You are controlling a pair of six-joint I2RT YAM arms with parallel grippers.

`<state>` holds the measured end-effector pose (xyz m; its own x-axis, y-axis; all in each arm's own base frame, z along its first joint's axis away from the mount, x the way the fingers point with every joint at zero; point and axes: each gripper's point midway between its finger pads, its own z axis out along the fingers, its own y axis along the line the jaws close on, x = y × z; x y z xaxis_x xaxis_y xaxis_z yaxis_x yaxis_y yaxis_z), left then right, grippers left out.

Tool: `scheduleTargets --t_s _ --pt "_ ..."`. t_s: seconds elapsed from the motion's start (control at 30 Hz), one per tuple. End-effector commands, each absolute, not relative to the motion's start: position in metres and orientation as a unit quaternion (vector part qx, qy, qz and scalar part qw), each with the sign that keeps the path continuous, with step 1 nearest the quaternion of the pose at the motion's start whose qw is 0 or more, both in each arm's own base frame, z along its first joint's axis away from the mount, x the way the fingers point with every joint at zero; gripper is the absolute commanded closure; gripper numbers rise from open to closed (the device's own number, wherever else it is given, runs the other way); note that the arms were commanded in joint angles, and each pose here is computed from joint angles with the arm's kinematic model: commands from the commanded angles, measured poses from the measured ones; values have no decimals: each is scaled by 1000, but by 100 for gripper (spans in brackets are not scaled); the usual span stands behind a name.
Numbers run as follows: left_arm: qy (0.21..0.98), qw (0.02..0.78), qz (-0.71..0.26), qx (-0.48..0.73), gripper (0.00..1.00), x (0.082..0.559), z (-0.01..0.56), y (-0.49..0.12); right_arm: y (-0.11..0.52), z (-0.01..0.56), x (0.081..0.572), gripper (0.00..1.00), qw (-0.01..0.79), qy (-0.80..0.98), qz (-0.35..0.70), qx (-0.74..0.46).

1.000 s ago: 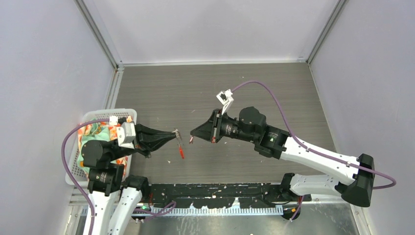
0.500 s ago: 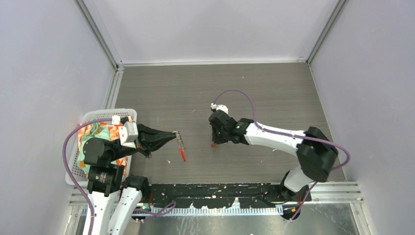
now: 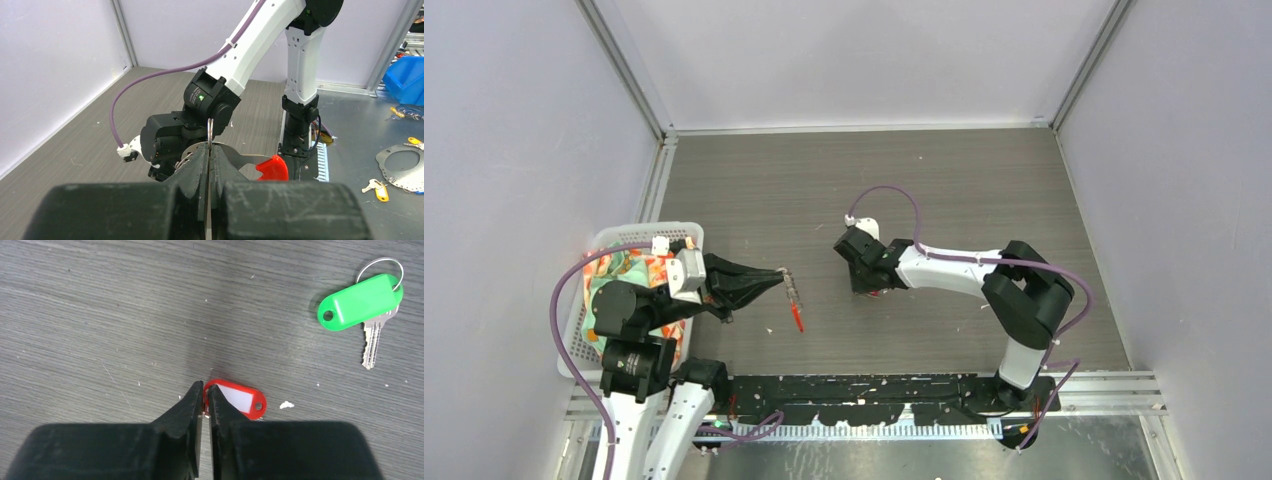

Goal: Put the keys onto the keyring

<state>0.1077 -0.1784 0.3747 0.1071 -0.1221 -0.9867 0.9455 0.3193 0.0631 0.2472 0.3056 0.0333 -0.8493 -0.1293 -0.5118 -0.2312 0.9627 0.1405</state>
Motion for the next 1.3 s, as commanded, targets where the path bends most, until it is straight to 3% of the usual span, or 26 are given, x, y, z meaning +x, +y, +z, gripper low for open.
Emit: scheduleTargets --t_s 0.0,0.13,0.33,1.0,1.27 --pt "497 645 -415 405 100 100 390 -177 315 46 260 83 276 951 105 -87" --pt "497 645 -415 407 100 98 391 -176 317 54 260 70 282 948 115 -90" --pt "495 646 -413 408 100 98 392 -176 309 66 258 60 293 945 117 -88" --pt "495 647 -412 408 100 96 394 -176 313 52 215 61 271 948 60 -154" --pt "493 649 -411 409 100 95 395 -176 315 44 218 67 273 947 48 -160"
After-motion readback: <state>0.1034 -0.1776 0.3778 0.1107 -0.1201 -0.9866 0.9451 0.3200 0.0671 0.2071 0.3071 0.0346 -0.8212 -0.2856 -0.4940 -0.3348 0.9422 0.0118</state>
